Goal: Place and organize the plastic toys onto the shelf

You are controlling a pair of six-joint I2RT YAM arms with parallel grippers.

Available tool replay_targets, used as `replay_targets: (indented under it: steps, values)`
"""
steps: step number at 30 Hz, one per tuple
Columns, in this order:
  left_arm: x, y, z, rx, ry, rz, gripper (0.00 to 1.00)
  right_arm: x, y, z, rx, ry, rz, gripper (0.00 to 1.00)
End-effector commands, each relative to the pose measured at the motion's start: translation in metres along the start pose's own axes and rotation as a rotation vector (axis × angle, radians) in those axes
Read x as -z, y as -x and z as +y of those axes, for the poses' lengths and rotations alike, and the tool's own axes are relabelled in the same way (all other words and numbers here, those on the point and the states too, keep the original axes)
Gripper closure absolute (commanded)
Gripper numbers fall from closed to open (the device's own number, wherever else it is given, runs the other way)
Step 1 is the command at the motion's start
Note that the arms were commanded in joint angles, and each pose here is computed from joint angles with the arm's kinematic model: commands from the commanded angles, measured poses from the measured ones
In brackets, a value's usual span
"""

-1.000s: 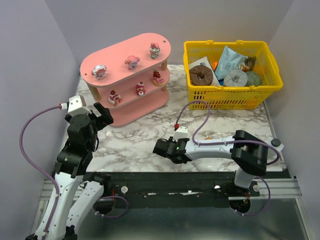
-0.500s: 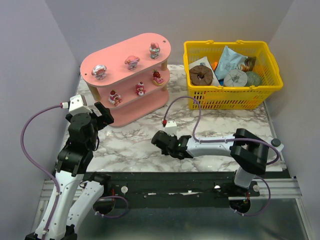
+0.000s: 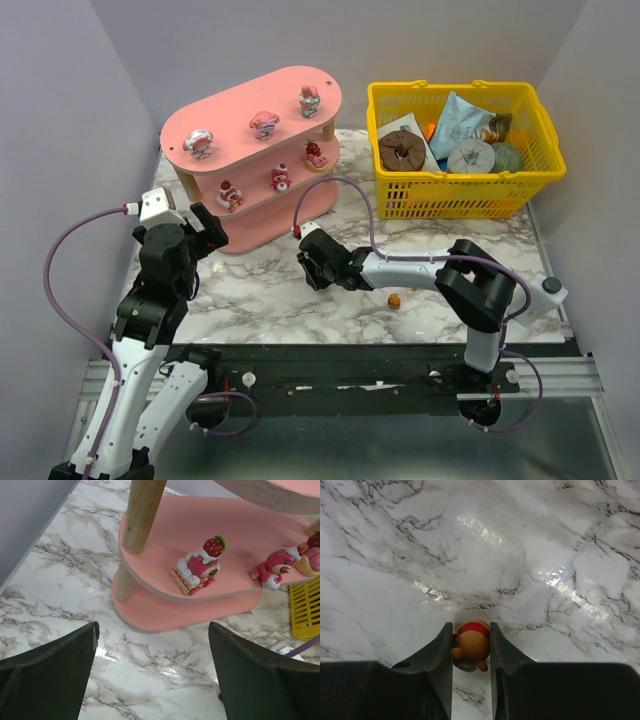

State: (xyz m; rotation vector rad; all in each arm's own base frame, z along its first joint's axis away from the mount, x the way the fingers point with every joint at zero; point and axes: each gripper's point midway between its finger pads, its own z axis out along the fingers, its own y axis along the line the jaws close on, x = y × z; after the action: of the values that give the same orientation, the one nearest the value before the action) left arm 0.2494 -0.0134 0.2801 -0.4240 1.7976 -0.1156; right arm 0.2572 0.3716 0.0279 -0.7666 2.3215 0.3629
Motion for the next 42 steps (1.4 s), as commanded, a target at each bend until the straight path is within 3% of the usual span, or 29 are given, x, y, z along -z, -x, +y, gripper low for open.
replay_targets:
  steps: [1,5,8,17,25,33,42]
  values:
    - [-0.003,-0.001,0.004,-0.020,0.026,-0.001,0.01,-0.009,-0.002,0.009,0.109,0.103,0.031,0.73]
    - [-0.003,-0.001,0.005,-0.022,0.029,0.003,0.01,-0.008,0.000,0.004,0.099,0.083,0.022,0.50]
    - [-0.003,-0.001,0.005,-0.022,0.027,0.003,0.01,-0.005,0.002,0.004,0.096,0.086,0.011,0.38]
    - [-0.003,-0.001,0.004,-0.021,0.022,0.003,0.01,-0.002,0.010,-0.007,-0.004,0.007,-0.054,0.16]
    - [-0.004,-0.004,0.005,-0.022,0.022,0.006,0.01,-0.001,-0.005,0.001,-0.146,-0.058,-0.131,0.17]
    - [-0.004,-0.003,0.006,-0.020,0.028,0.005,0.01,0.001,-0.009,0.002,-0.219,-0.171,-0.175,0.31]
    - [-0.005,-0.003,0.006,-0.020,0.028,0.006,0.01,-0.003,-0.022,-0.009,-0.234,-0.270,-0.128,0.48]
